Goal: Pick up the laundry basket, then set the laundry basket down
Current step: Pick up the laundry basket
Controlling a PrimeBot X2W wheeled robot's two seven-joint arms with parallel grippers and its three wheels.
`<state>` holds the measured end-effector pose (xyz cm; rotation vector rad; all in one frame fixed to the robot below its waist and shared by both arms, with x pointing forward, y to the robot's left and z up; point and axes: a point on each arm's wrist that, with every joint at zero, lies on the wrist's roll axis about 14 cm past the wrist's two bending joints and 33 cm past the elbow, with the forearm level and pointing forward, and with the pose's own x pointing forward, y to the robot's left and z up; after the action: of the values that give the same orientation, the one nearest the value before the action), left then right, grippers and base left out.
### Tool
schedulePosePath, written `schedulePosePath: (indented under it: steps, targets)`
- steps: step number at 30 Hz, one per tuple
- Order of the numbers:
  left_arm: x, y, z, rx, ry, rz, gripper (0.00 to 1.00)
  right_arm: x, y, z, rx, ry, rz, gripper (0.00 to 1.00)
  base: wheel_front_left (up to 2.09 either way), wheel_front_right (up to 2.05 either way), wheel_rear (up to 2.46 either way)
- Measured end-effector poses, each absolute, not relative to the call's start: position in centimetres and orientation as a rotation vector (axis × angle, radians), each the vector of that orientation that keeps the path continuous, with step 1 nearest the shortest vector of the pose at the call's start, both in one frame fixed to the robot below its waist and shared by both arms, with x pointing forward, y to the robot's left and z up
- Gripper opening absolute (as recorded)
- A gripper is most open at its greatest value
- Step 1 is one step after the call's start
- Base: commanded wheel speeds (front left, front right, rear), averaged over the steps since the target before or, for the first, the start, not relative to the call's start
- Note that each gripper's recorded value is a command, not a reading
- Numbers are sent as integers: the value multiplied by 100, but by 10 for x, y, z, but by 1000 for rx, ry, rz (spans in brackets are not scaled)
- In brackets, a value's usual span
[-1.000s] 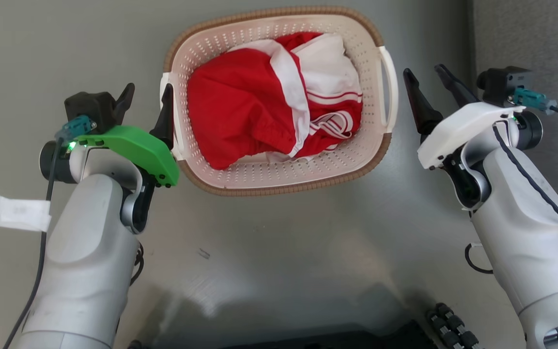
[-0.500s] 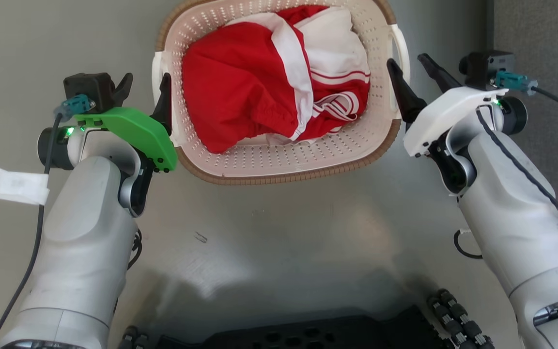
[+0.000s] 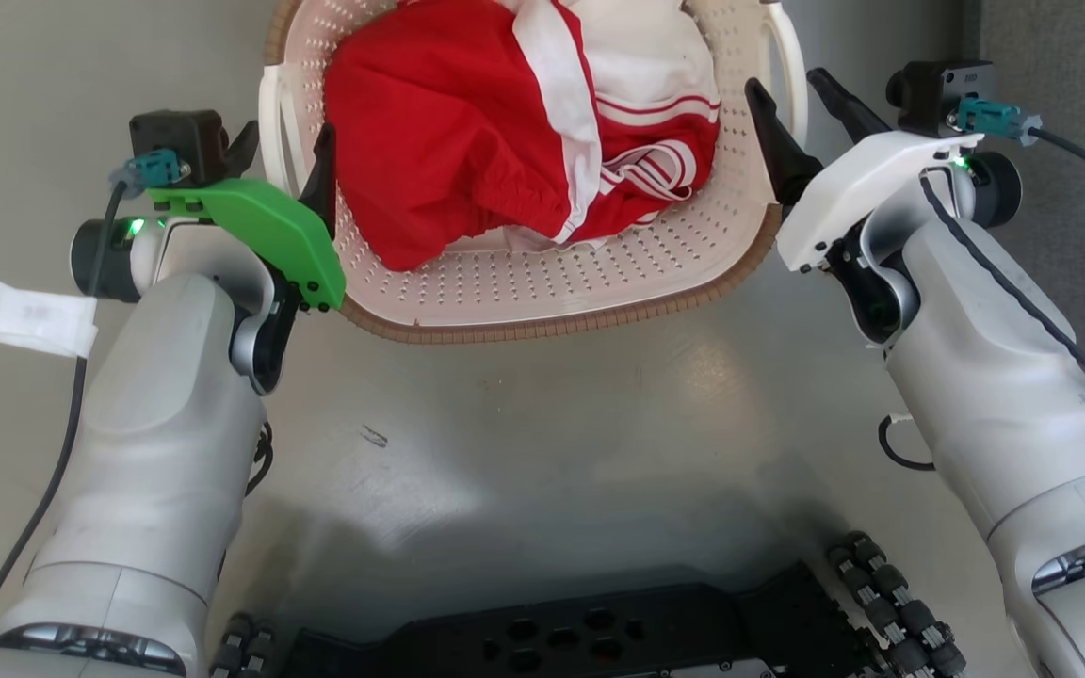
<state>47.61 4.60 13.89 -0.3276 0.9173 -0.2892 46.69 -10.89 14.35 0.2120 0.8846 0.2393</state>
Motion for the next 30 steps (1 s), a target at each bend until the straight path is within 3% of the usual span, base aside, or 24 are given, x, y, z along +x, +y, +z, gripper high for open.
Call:
schedulePosePath:
  steps: [23,24,25,26,27,28,29,30]
  targets:
    - [463,46,112,-338,997,-289,100,464,-99,116,212,936,260,100,0,0,0]
    - [464,46,112,-339,997,-288,91,463,-98,116,215,940,258,97,0,0,0]
    - [464,46,112,-342,998,-287,78,463,-98,115,217,941,256,84,0,0,0]
    - [464,46,112,-344,997,-286,37,462,-98,115,220,940,254,44,0,0,0]
    - [464,45,113,-344,998,-288,11,462,-98,115,220,942,255,26,0,0,0]
    - [463,44,113,-344,998,-290,0,462,-98,115,220,943,255,9,0,0,0]
    - [463,44,113,-346,999,-291,0,462,-97,115,222,944,255,0,0,0,0]
    - [464,42,113,-354,996,-295,0,463,-97,115,224,942,254,0,0,0,0]
